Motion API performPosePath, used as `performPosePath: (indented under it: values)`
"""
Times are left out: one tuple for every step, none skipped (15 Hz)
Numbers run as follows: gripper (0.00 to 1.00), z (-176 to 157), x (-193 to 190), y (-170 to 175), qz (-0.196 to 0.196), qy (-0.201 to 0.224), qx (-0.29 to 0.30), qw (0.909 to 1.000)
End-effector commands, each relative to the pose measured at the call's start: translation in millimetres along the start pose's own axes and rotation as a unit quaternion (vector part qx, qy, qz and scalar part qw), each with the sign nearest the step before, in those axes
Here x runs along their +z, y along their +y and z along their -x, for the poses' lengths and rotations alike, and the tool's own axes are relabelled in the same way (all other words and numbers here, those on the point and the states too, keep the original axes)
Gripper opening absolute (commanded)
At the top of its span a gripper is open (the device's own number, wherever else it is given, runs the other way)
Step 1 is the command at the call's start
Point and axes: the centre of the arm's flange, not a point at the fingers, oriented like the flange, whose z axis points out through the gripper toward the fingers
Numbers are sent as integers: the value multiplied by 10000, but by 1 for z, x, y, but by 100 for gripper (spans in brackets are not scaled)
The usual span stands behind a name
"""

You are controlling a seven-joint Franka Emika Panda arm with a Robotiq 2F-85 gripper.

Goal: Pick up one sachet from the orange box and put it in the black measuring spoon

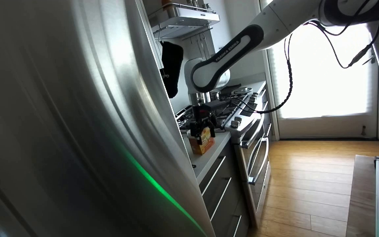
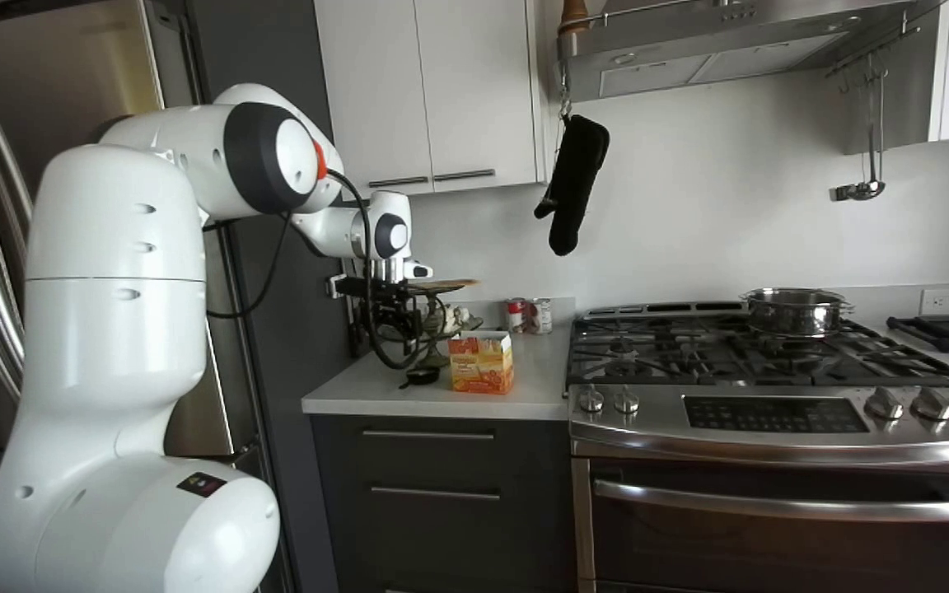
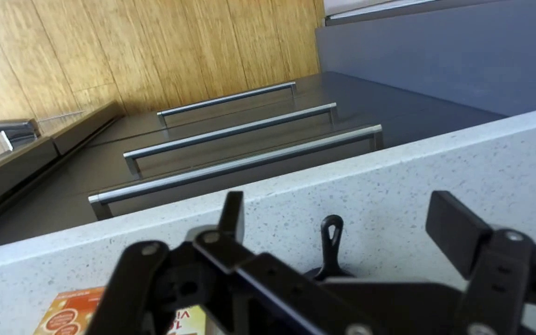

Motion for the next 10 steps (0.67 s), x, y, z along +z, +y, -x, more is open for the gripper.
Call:
performPosePath:
  values:
    - [100, 41, -29, -15, 346, 293, -446, 9980]
    - [100, 47, -37, -20, 439, 424, -513, 9968]
    - [100, 54, -44, -23, 602, 523, -576, 9951]
    - [100, 61, -49, -27, 713, 583, -782, 9927]
    - [100, 66, -53, -30, 854, 677, -854, 9904]
    - [100, 71, -56, -32, 980, 766, -929, 9879]
    - [100, 76, -57, -34, 1020, 920, -1158, 9837]
    - [100, 77, -58, -36, 1033, 935, -1384, 9805]
    - [100, 57, -63, -40, 894, 783, -1082, 9870]
    - [100, 62, -64, -42, 927, 820, -1194, 9851]
